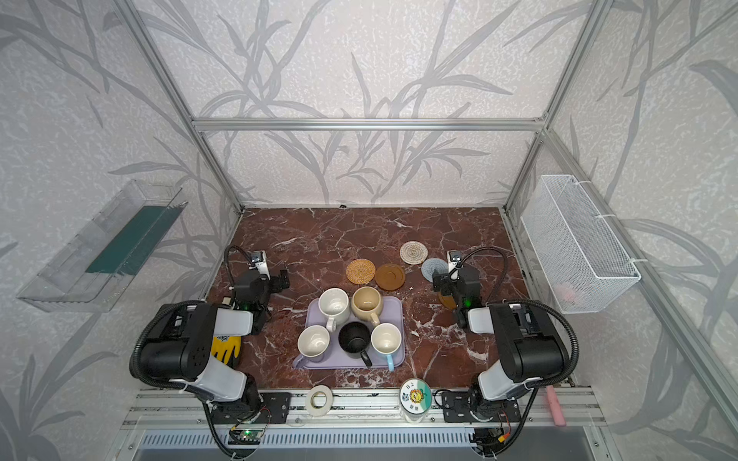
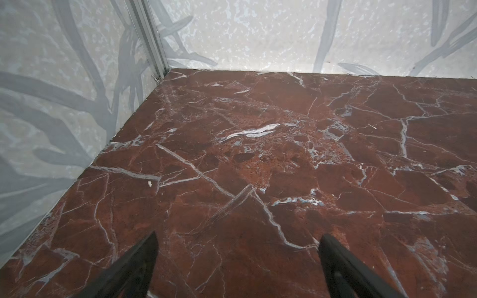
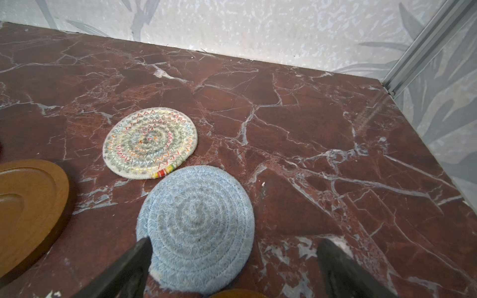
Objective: Place cups on coasters
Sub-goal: Move the coaster to the middle-left of the table.
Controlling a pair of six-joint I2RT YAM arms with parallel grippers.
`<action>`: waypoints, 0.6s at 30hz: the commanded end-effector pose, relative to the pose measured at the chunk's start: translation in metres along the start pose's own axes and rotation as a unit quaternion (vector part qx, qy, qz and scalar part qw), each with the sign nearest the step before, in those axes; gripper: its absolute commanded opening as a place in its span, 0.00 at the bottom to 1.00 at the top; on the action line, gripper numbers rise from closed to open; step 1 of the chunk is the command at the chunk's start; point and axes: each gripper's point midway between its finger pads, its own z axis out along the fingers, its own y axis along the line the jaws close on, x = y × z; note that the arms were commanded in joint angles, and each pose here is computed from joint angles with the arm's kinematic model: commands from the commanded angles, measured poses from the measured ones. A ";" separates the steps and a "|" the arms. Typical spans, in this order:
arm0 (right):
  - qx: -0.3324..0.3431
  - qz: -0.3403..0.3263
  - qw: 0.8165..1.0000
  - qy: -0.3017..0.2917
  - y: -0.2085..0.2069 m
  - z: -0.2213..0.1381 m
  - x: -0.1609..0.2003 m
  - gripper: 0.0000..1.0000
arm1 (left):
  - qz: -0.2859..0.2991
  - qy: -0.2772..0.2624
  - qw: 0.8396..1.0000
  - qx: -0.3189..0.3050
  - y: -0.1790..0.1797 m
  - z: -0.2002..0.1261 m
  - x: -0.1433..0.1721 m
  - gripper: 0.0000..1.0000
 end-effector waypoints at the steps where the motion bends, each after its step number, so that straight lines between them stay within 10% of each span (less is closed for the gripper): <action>1: 0.000 0.003 1.000 -0.020 -0.001 -0.001 -0.015 0.99 | -0.009 -0.015 1.000 0.000 0.000 0.002 -0.010 0.99; 18: 0.000 0.003 1.000 -0.020 -0.001 -0.001 -0.015 0.99 | -0.009 -0.015 1.000 -0.001 0.001 0.002 -0.010 0.99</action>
